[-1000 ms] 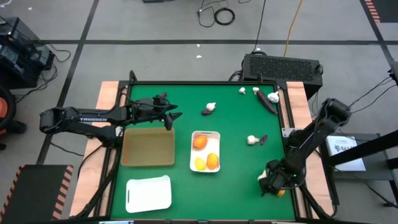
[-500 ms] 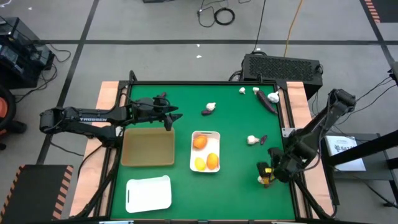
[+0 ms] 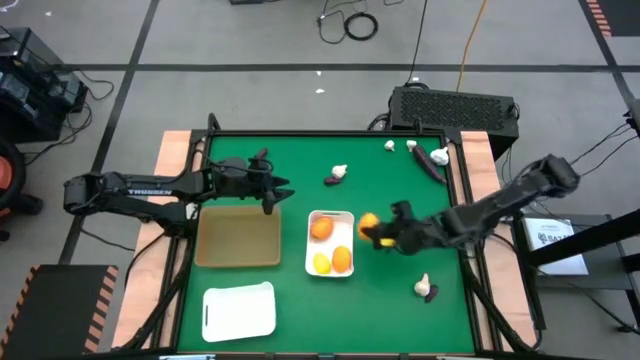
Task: Sort produce into baskets
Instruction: Put the yellow lemon into the top white bin
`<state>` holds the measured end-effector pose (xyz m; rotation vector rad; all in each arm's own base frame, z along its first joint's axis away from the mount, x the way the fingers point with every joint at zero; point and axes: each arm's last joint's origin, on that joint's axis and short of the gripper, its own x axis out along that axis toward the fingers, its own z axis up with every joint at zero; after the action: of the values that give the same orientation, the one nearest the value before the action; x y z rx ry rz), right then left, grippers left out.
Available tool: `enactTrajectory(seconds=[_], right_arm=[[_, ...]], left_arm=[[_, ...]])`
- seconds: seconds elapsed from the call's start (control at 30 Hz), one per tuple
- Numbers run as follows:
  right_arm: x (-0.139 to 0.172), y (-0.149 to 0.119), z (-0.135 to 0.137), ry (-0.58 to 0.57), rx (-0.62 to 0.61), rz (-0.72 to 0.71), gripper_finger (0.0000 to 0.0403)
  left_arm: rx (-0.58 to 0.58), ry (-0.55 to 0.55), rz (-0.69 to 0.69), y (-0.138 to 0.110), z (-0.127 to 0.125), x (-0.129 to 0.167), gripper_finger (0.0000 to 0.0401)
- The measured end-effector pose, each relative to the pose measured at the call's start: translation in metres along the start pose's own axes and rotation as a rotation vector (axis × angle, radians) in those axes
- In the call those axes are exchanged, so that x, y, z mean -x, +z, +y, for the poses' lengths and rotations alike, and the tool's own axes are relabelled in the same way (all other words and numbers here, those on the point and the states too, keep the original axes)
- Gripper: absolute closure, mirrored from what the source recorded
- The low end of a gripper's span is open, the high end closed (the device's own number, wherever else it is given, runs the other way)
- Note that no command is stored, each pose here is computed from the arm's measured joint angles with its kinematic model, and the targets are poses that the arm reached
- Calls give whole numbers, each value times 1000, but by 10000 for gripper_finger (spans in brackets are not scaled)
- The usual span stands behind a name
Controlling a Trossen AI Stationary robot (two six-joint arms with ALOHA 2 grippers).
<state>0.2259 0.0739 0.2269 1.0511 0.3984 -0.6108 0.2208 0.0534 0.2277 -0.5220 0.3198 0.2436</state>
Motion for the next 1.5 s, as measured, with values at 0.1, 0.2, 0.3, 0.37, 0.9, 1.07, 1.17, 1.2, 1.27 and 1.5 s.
enactTrajectory(seconds=[0.1,0.2,0.3,0.37,0.9,1.07,1.17,1.2,1.27,1.5], right_arm=[[-23,15,11,76,35,-75,167],[-42,25,17,158,61,-51,167],[-59,26,16,183,90,11,167],[-68,24,14,177,106,55,167],[-105,36,67,-275,477,381,167],[-117,37,83,-281,507,409,160],[-125,35,85,-255,532,436,149],[-126,35,85,-249,528,449,144],[-130,37,82,-240,501,497,134],[-134,41,76,-262,463,549,109]], left_arm=[[60,12,63,0,0,6,155],[63,100,154,10,0,19,155],[-39,247,236,24,-3,35,155],[-100,360,283,31,-2,44,155],[293,538,468,42,71,50,155],[380,588,437,43,77,53,155],[376,625,430,43,79,52,155],[394,638,428,42,80,51,155],[439,654,440,40,82,48,155],[487,647,523,32,91,34,155]])
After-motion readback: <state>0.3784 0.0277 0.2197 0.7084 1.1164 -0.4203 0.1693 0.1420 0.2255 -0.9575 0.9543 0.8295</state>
